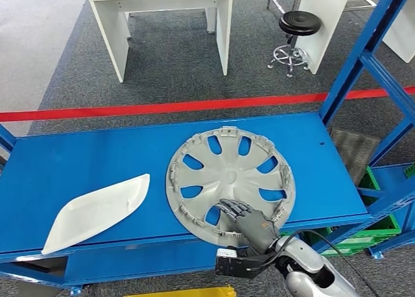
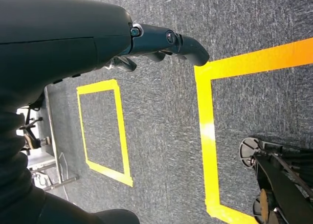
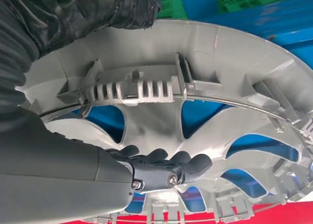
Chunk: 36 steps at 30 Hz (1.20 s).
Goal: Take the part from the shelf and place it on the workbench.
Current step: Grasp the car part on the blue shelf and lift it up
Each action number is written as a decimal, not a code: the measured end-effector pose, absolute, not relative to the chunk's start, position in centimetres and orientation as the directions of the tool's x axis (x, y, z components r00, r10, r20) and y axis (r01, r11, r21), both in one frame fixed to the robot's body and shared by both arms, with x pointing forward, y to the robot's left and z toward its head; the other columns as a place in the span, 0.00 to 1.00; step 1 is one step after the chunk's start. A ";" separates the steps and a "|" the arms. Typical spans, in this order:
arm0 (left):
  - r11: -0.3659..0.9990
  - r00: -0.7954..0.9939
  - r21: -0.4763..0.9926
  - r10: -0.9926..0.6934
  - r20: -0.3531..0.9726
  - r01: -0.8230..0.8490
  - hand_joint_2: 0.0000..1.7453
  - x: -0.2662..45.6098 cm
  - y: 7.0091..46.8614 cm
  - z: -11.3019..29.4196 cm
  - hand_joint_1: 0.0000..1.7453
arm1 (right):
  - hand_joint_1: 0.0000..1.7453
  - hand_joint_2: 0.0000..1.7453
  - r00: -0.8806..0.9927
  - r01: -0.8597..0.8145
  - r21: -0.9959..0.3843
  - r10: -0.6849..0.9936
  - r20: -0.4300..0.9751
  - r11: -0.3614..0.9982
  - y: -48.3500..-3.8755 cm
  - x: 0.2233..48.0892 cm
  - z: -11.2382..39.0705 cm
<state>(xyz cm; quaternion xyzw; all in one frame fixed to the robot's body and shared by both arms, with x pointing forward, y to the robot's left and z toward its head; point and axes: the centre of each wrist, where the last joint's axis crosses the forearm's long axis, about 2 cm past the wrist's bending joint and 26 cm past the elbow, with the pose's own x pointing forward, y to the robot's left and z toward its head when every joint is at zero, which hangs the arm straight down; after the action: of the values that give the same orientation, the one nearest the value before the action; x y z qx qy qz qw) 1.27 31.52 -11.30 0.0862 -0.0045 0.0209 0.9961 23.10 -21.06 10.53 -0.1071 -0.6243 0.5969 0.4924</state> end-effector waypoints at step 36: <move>0.984 0.999 0.175 0.041 0.020 -0.044 1.00 1.2 31.2 -11.3 0.00 | 1.00 1.00 -0.484 -0.122 -0.992 0.870 0.095 0.040 -21.2 22.9 10.0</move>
<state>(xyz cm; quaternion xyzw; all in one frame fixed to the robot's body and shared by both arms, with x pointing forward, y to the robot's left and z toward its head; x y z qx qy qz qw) 1.22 31.21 -11.31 0.0878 -0.0080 0.0215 0.9959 22.92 -21.18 10.04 -0.3119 -0.5995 0.6186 0.4009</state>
